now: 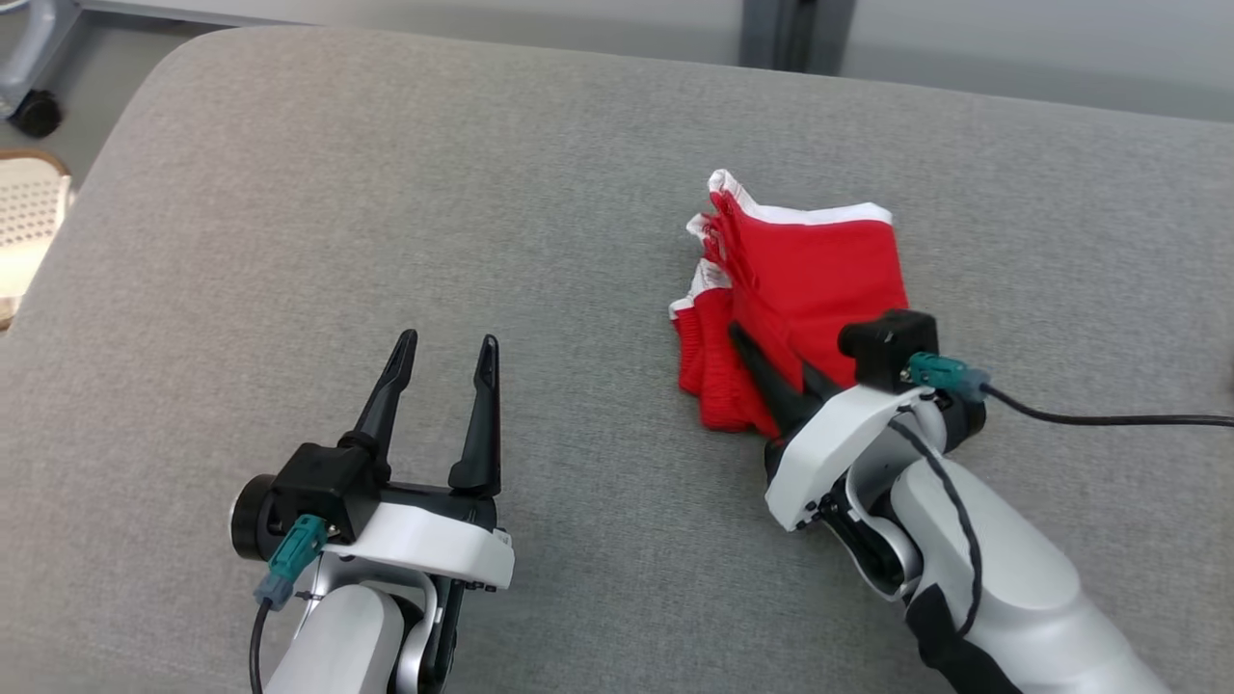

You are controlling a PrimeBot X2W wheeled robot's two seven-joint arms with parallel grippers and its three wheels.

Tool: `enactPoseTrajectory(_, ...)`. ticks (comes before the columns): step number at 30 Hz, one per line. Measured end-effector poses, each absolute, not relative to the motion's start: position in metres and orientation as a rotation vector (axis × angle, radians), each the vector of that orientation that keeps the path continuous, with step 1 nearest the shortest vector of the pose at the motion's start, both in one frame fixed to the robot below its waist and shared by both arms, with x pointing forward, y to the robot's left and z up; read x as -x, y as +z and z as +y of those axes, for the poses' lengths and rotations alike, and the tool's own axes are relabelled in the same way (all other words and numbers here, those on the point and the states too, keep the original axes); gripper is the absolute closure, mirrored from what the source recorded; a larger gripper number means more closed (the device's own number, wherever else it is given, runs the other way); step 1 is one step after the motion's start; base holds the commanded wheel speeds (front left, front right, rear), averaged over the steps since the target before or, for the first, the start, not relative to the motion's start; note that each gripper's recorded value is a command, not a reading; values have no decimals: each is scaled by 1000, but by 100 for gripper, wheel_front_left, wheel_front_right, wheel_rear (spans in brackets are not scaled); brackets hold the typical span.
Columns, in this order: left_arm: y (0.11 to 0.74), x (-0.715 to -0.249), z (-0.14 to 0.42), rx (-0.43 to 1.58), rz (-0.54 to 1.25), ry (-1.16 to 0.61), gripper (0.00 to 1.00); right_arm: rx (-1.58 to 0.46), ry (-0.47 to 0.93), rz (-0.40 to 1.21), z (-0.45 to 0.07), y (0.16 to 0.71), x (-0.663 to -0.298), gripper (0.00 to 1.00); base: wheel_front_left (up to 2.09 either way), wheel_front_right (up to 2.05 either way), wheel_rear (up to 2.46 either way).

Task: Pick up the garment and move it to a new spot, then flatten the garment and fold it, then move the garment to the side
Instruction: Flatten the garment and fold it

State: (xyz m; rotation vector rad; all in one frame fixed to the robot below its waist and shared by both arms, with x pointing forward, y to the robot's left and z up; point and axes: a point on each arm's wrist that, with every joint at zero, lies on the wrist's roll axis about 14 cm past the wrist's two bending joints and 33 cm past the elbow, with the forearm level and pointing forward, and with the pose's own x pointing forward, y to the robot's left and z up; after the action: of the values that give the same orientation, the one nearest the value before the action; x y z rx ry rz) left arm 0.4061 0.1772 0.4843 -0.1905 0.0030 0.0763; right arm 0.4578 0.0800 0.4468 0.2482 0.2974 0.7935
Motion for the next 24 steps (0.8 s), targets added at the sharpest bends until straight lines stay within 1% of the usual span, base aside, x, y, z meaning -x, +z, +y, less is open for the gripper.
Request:
enactPoseTrajectory(1,484,-405,180,189,4,84,0,-246,804,306,84,444,-455,100,0,0,0)
enactPoseTrajectory(2,483,-405,181,188,5,89,0,-239,817,315,88,441,-453,77,0,0,0)
enactPoseTrajectory(3,483,-405,182,188,8,95,0,-234,828,317,91,441,-451,51,0,0,0)
enactPoseTrajectory(4,482,-405,183,190,10,96,0,-234,836,320,94,440,-450,0,0,0,0)
enactPoseTrajectory(12,483,-408,175,200,5,77,0,-171,937,309,108,440,-420,0,0,0,0)
enactPoseTrajectory(17,486,-411,168,204,-1,56,0,-206,987,286,116,450,-395,0,0,0,0)
enactPoseTrajectory(19,486,-412,166,205,-3,50,0,-241,990,273,115,456,-390,0,0,0,0)
enactPoseTrajectory(21,486,-412,166,203,-4,47,0,-283,972,233,109,469,-392,0,0,0,0)
enactPoseTrajectory(24,489,-414,166,199,-12,46,0,-339,894,157,85,487,-406,0,0,0,0)
